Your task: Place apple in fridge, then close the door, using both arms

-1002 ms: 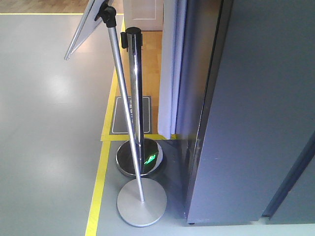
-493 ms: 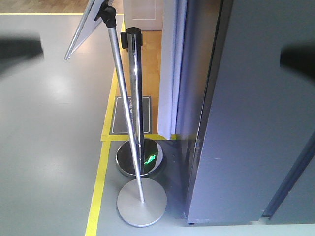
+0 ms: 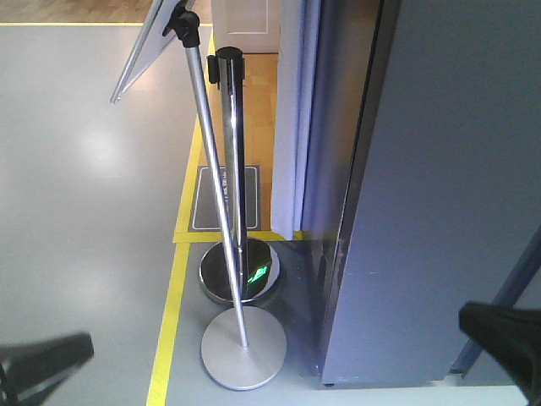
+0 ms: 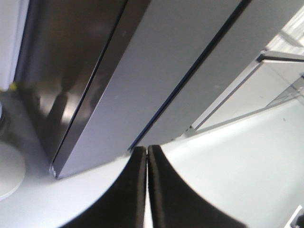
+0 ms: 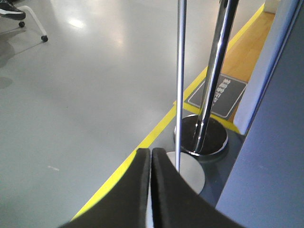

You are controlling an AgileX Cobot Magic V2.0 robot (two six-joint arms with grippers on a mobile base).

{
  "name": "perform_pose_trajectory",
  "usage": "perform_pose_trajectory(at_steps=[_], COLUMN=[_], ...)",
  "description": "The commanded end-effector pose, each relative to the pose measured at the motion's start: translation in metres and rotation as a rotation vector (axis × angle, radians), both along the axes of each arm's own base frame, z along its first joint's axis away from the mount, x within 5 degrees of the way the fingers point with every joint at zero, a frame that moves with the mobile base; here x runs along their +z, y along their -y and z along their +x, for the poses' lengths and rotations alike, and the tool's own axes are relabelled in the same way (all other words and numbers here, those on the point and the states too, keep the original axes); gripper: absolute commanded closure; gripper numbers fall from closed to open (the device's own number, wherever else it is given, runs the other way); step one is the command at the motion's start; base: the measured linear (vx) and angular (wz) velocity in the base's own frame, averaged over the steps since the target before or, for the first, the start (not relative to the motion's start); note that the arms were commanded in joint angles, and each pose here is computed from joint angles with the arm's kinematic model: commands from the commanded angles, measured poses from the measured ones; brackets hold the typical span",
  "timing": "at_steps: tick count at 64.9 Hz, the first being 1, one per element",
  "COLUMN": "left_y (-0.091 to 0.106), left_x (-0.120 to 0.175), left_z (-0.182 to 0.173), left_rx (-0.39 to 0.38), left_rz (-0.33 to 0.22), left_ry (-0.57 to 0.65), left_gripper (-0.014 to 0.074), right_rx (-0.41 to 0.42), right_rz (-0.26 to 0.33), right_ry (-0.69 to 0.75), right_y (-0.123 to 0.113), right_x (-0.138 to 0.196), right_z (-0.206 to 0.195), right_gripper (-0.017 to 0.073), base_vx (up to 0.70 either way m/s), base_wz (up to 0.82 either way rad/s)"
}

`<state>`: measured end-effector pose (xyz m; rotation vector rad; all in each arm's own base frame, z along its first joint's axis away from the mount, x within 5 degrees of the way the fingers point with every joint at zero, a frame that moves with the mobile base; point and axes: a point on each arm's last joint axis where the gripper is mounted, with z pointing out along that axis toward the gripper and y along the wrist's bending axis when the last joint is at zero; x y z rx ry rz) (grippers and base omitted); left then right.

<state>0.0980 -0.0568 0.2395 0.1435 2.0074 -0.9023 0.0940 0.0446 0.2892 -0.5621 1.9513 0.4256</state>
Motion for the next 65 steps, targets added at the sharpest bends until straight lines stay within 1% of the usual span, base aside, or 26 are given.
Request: perform_pose_trajectory(at_steps=[1,13,19,33,65], left_y=[-0.0012,-0.0014,-0.0011,0.0017,0.0017], left_x=[-0.0013,-0.0025,-0.0025,-0.0022,-0.0022], left_z=[-0.0002,-0.0002,-0.0005,-0.0029,-0.0029], left_rx=[0.044,0.047,0.043,0.005,0.004], left_rz=[-0.049,-0.05,-0.051,-0.062,-0.062], left_ry=[-0.002,-0.006,-0.006,-0.013,-0.013], left_gripper=[0.0601,0.0601,0.0601,0.0601,0.06], right_rx=[-0.011,0.022,0.022,0.022,0.022], right_rz=[0.039,0.043,0.043,0.043,0.043], right_ry=[0.032,0.007,0.007,0.007,0.007], right_y=[-0.0009,-0.0033,-0.0033,-0.0033,-0.0033], right_x=[0.0045,0.0024,0.0024,0.0024,0.0024], right_z=[-0.0005,-0.003,-0.003,-0.003,-0.003], right_gripper=[0.0564,0.0564,0.0564,0.0564,0.0564], base_vx=[0.0,0.0,0.0,0.0,0.0], base_wz=[0.0,0.0,0.0,0.0,0.0])
